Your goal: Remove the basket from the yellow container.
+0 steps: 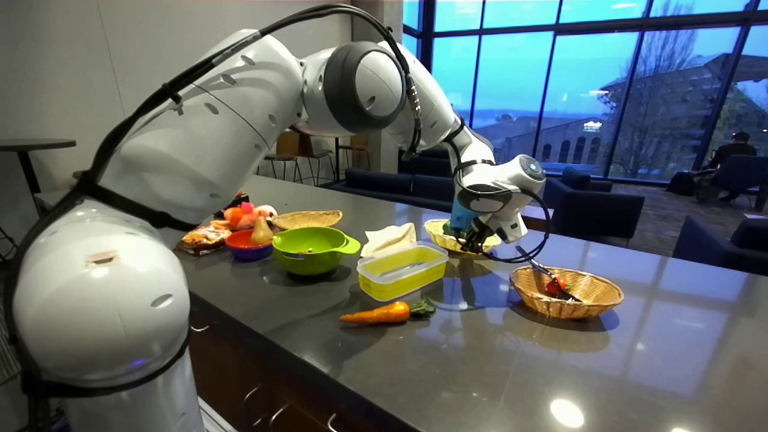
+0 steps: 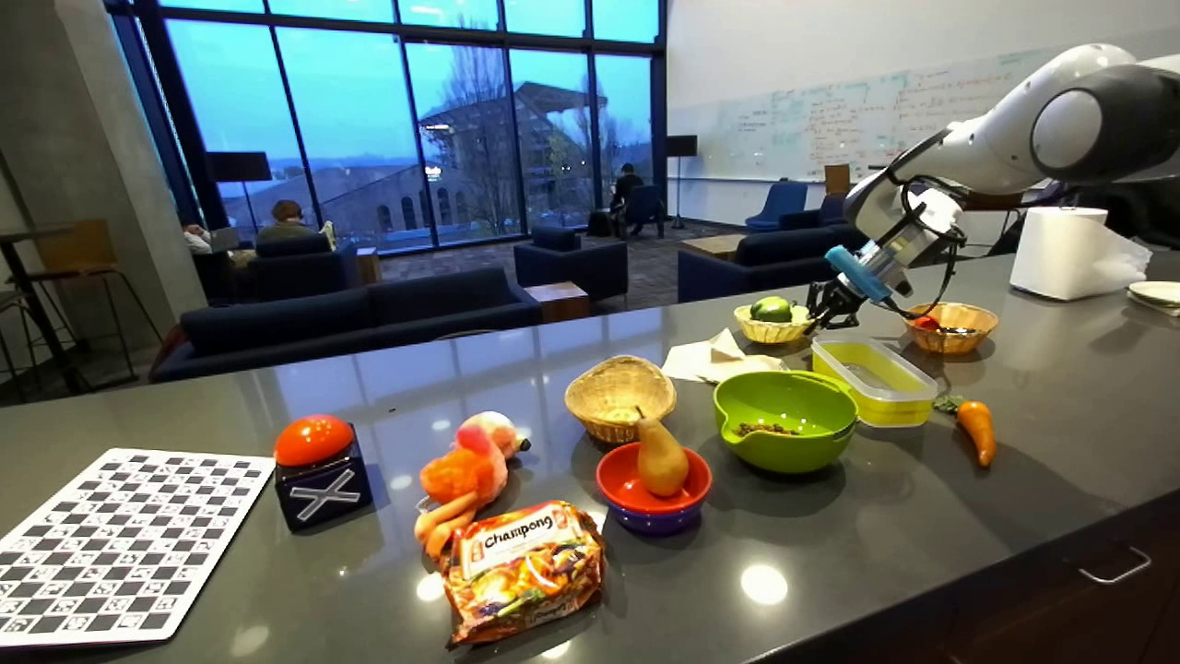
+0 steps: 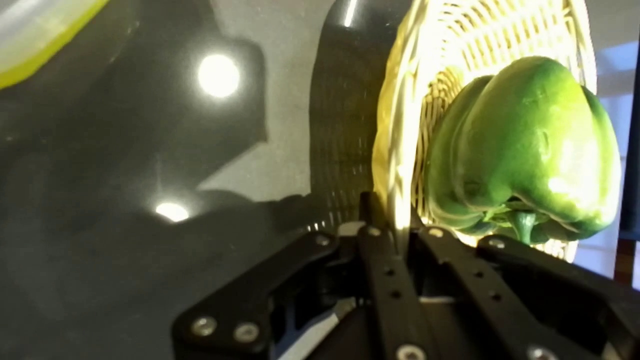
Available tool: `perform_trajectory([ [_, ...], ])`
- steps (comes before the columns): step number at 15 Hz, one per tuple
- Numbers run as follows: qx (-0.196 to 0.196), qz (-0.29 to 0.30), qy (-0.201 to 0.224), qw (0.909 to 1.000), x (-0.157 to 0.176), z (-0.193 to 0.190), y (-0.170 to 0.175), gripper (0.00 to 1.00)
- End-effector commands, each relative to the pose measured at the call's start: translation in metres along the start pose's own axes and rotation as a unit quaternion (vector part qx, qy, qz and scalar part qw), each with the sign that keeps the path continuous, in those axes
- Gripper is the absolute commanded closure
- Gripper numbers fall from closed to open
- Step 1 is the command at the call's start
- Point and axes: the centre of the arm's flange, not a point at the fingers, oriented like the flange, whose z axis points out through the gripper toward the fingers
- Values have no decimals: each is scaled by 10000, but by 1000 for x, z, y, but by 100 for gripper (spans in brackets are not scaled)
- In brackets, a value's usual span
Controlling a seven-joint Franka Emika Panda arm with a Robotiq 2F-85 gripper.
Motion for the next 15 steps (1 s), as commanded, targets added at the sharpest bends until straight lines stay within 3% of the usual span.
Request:
perform_trajectory([
  [1,113,-25,68,9999,17,10,-4,98],
  [15,-77,206,154,9996,36,29,-12,98],
])
